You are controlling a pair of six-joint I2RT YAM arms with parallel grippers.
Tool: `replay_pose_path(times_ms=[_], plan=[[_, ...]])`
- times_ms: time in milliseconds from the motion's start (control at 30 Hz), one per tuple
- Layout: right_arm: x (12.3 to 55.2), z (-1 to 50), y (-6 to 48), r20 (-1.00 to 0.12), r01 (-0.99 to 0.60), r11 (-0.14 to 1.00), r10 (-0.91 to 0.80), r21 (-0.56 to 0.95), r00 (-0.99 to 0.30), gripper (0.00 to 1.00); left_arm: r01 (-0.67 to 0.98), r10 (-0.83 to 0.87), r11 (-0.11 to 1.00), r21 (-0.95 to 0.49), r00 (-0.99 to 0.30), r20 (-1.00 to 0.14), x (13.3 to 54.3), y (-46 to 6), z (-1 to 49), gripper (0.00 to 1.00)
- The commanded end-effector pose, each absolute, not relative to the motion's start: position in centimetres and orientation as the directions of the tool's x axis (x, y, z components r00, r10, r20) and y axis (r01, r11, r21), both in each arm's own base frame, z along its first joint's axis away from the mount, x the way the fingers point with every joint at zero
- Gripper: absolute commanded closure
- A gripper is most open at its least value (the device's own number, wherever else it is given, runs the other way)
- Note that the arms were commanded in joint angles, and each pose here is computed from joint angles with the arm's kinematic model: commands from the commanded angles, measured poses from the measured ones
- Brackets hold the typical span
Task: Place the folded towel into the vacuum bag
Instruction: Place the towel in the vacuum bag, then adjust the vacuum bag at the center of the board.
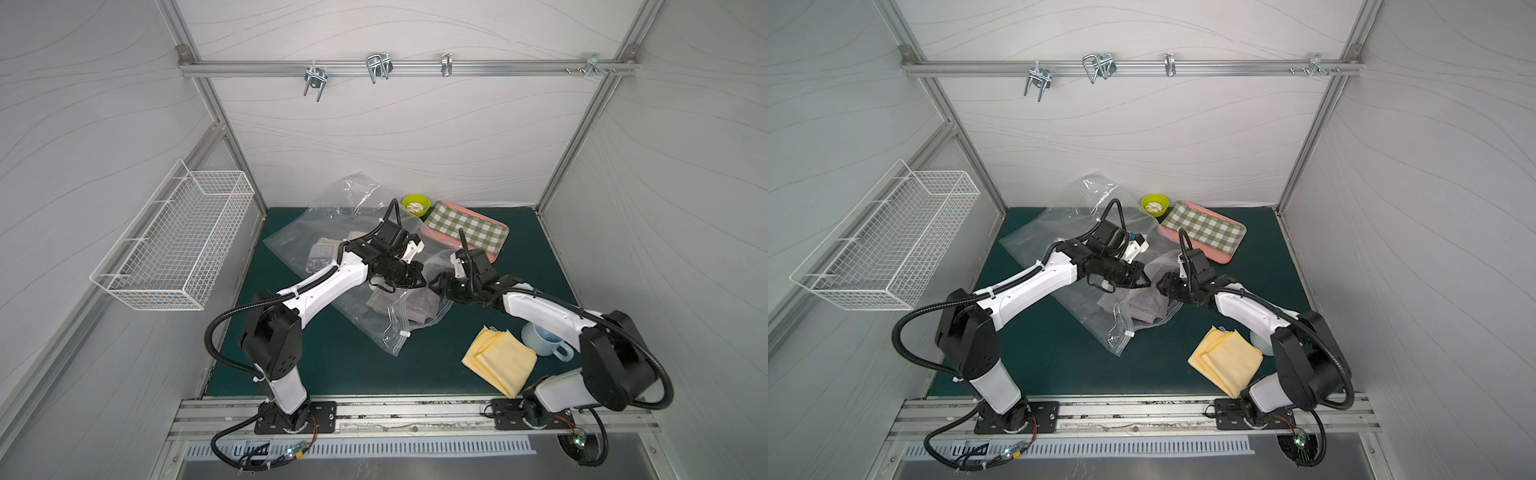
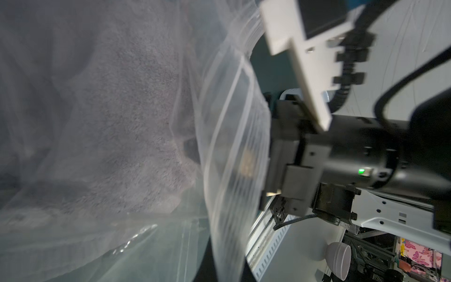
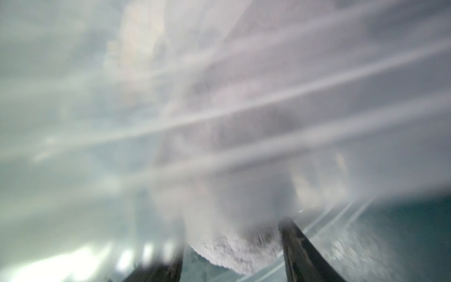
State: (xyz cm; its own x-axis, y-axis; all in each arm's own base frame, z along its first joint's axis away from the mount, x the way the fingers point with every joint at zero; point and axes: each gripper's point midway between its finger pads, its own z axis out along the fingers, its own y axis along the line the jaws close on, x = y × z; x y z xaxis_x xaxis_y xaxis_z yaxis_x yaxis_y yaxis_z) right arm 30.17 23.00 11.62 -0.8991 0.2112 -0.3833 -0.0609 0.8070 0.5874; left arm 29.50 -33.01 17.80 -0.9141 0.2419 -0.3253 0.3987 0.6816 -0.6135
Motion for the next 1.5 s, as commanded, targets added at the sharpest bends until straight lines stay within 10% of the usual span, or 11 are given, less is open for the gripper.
replay_pose_path(times_ms=[0, 533, 733, 867, 1233, 1467], plan=[[29.3, 10.5, 18.9, -0.351, 0.043, 0.837, 0.275, 0.545, -0.895, 0.37, 0.417, 0.221, 0.673, -0.61, -0.901, -0.373, 30.6, -33.6, 19.5, 1.0], [32.6, 4.2, 18.2, -0.229, 0.126, 0.786, 0.323, 0.605, -0.918, 0.5, 0.444, 0.213, 0.657, -0.61, -0.885, -0.415, 30.4, -32.7, 21.5, 1.0], [33.0, 2.9, 21.0, -0.185, 0.134, 0.687, 0.369, 0.715, -0.911, 0.66, 0.421, 0.188, 0.66, -0.622, -0.894, -0.406, 30.8, -31.8, 21.7, 1.0], [33.2, 3.3, 22.2, -0.211, 0.112, 0.672, 0.38, 0.732, -0.901, 0.94, 0.405, 0.167, 0.663, -0.63, -0.9, -0.403, 31.3, -31.1, 21.9, 1.0], [34.6, 22.2, 25.8, -0.495, -0.305, 0.546, 0.243, 0.78, -0.834, 1.0, 0.317, 0.022, 0.813, -0.489, -0.855, -0.518, 37.5, -24.0, 24.7, 1.0], [36.6, 30.6, 28.8, -0.603, -0.469, 0.467, 0.193, 0.75, -0.774, 1.0, 0.426, -0.109, 0.814, -0.395, -0.556, -0.824, 42.9, -19.9, 41.9, 1.0]])
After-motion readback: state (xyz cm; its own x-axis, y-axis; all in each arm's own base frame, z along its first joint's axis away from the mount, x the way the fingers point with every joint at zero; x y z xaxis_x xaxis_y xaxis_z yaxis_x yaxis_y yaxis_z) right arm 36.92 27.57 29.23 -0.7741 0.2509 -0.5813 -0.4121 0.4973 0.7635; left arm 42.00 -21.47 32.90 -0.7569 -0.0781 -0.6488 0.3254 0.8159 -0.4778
